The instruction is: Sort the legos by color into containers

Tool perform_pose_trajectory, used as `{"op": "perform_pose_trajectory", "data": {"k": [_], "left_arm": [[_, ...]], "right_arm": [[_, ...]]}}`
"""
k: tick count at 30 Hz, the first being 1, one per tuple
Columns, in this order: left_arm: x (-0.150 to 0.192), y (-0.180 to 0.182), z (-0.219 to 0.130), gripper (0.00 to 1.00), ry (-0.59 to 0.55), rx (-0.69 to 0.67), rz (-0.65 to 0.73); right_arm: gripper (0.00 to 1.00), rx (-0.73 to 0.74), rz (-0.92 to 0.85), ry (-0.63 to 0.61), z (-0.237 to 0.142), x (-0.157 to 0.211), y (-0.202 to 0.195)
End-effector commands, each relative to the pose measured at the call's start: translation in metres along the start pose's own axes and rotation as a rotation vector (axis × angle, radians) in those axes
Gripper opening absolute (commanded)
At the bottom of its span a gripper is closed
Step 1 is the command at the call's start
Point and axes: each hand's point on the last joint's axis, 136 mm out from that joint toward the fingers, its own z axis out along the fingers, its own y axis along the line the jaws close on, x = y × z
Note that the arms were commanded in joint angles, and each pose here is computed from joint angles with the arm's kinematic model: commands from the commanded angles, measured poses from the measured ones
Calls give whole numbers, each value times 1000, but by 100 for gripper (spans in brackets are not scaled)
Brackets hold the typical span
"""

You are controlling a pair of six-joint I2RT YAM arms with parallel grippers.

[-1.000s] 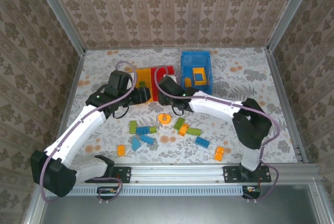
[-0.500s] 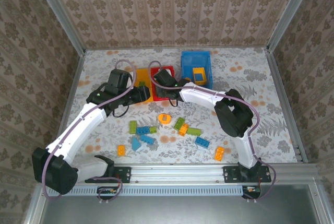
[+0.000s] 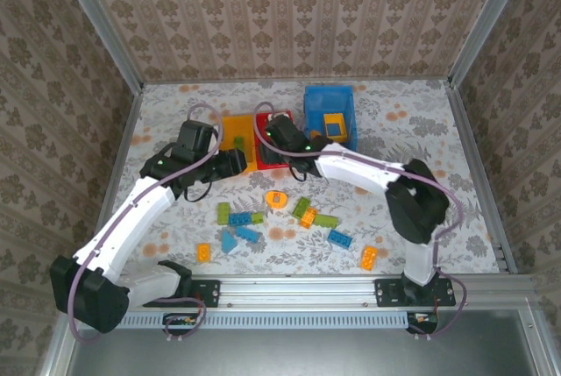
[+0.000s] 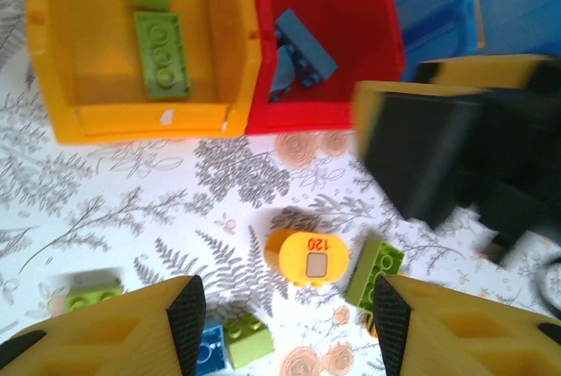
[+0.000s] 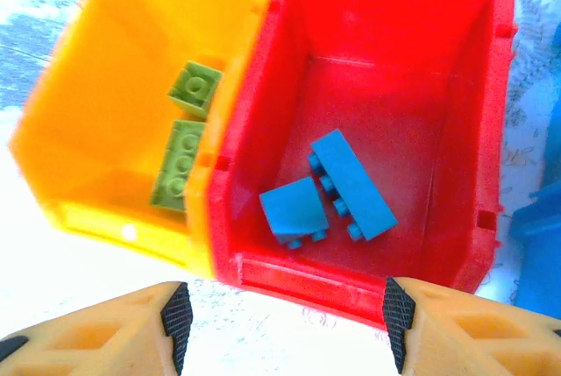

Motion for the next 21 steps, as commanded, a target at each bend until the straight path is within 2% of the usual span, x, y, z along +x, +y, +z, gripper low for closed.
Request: {"op": "perform_pose_trajectory", "data": {"k": [1,8,10,12,15,21], "left_arm": [[22,20,-6,57,46,-65,-42],[50,45,-6,57,126,-129,-116],[59,49,-6,57,145,-139,-141],[66,53,-5,57,157,-143,-173],[78,55,-6,56,162,-132,-229],[94,63,-7,56,151,-129,-302]], "right_arm": [[63,-104,-66,-131,-32,-12,16],[72,-331,-257,-157,-73,40,38],[80,-388,-334,-106,-79,65,40],[82,-444,-447,-16,-82,94,40],[84,-464,-561,69,-82,124,33],[94,-444,-682,135,-74,148,20]]}}
